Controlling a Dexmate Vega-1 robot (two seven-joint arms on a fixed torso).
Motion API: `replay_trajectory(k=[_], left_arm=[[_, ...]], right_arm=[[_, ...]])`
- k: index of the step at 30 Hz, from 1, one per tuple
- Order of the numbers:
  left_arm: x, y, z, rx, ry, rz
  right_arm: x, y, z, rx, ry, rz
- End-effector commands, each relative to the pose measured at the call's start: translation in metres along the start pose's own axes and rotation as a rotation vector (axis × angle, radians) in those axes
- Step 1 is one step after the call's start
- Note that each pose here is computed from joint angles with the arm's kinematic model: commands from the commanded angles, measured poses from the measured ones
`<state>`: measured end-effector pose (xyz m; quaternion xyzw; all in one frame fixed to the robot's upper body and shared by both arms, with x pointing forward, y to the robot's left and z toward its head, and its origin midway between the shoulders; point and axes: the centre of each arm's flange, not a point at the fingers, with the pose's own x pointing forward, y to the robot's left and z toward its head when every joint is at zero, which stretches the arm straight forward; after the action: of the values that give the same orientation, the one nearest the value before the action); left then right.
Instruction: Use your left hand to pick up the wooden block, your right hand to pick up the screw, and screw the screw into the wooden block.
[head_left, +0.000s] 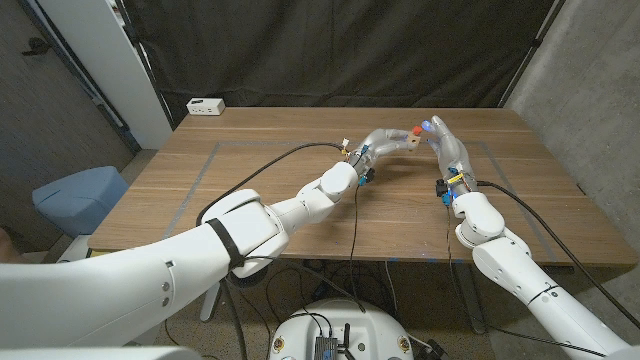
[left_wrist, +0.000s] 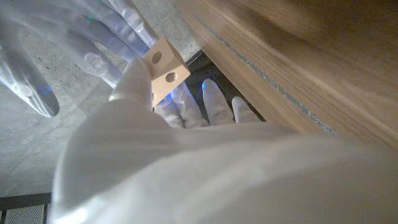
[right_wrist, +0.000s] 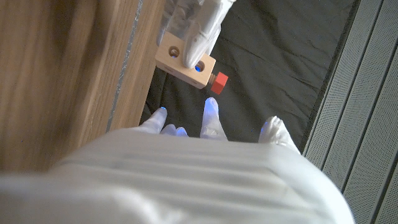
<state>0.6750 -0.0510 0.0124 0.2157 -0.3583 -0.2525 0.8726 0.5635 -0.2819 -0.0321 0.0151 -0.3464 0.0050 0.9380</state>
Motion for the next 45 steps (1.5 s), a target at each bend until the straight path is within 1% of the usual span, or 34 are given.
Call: replay_trajectory(k=[1,19,45], left_arm=[[0.001,-0.001,0.001,0.001,0.000,-0.002],[-0.002,-0.001,0.001,0.000,-0.015,0.004],[-0.008,-0.004,0.000,-0.009,-0.037,0.009]], right_arm=[[-0.001,0.003,-0.002,0.015,-0.004,0.006],[-0.002,0.005,-0.004,0.033,-0.008,0.011],[-0.011,0.005,-0.005,0.056,-0.013,-0.007]])
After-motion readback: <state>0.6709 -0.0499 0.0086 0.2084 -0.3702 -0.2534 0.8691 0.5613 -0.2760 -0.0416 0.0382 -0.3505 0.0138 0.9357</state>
